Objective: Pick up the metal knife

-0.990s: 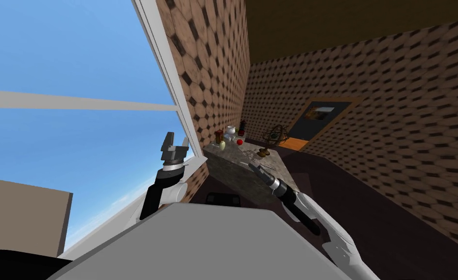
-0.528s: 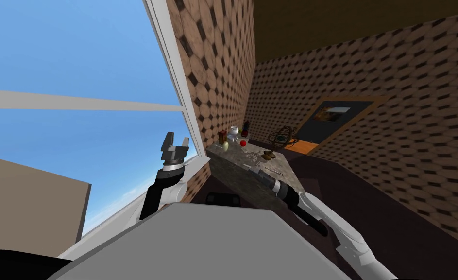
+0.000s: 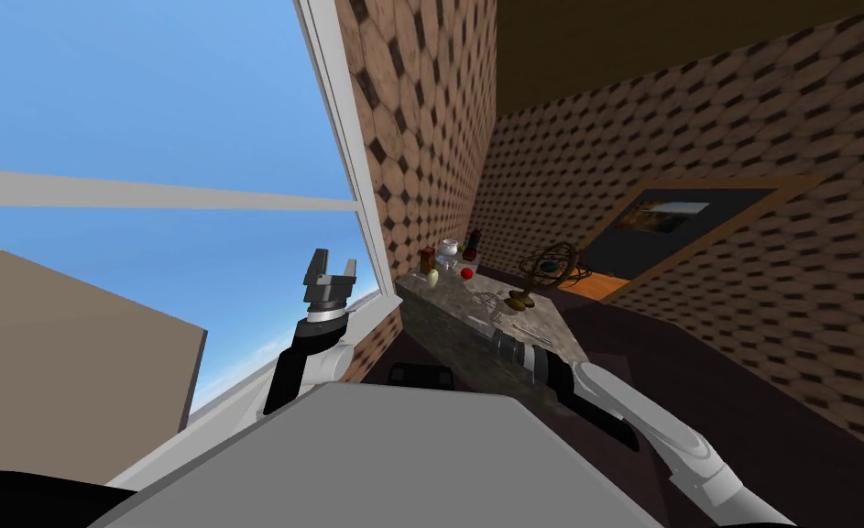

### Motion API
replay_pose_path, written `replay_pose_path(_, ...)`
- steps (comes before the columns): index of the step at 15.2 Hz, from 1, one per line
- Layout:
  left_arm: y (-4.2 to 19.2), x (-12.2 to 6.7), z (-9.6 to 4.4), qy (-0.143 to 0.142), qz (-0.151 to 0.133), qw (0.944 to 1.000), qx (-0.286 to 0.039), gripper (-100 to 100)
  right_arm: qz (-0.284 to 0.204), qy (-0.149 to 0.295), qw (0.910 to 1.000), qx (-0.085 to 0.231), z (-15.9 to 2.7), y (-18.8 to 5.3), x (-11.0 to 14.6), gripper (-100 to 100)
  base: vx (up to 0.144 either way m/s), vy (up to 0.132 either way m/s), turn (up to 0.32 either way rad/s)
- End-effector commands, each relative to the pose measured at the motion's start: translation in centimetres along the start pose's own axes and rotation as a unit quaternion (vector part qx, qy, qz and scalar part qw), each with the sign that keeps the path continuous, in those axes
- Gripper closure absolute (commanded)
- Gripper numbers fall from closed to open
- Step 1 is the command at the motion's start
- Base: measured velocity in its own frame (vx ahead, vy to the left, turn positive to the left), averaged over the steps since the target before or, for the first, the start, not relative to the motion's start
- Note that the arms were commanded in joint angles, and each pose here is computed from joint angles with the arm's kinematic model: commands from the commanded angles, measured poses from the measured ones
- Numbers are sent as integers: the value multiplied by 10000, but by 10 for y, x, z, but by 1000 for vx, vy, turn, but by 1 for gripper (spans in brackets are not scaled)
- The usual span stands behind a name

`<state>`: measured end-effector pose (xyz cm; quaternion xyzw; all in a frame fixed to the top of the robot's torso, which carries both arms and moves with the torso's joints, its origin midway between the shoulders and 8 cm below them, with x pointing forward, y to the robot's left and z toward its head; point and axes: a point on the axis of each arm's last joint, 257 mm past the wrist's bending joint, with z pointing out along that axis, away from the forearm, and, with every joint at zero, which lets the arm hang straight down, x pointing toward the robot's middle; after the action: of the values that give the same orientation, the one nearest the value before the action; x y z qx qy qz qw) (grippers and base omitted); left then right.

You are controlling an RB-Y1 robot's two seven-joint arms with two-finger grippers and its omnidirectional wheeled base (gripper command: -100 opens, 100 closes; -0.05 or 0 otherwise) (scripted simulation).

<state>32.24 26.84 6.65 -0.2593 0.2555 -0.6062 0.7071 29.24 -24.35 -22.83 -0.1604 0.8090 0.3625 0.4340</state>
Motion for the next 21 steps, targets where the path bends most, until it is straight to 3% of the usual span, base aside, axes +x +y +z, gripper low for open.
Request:
replay_pose_path(1,0,0,0,0,0,10000,0,0,-114,406,9989,182,-9,-13,20,-100,29,28,144)
replay_pose_path(5,0,0,0,0,0,10000,0,0,-340,909,9947,351,-23,-29,37,-100,42,27,127)
replay_pose_path(8,0,0,0,0,0,10000,0,0,-531,1556,9843,644,-46,-54,65,-100,44,34,146)
replay_pose_path(10,0,0,0,0,0,10000,0,0,-622,1676,9817,650,-50,-56,65,-100,41,30,106)
replay_pose_path(13,0,0,0,0,0,10000,0,0,-806,2296,9656,915,-77,-80,88,-100,40,28,125)
replay_pose_path(15,0,0,0,0,0,10000,0,0,-887,2393,9625,920,-80,-82,87,-100,37,23,107)
replay_pose_path(16,0,0,0,0,0,10000,0,0,-973,2683,9527,1041,-95,-93,97,-100,31,22,110)
replay_pose_path(17,0,0,0,0,0,10000,0,0,-1010,2730,9510,1042,-96,-94,96,-100,35,24,124)
replay_pose_path(18,0,0,0,0,0,10000,0,0,-1055,2975,9419,1151,-110,-103,105,-100,48,32,168)
replay_pose_path(19,0,0,0,0,0,10000,0,0,-1126,3050,9386,1154,-113,-105,104,-100,50,26,142)
replay_pose_path(20,0,0,0,0,0,10000,0,0,-1180,3298,9282,1255,-128,-114,112,-100,48,35,164)
replay_pose_path(21,0,0,0,0,0,10000,0,0,-1232,3354,9255,1256,-130,-116,111,-100,42,33,112)
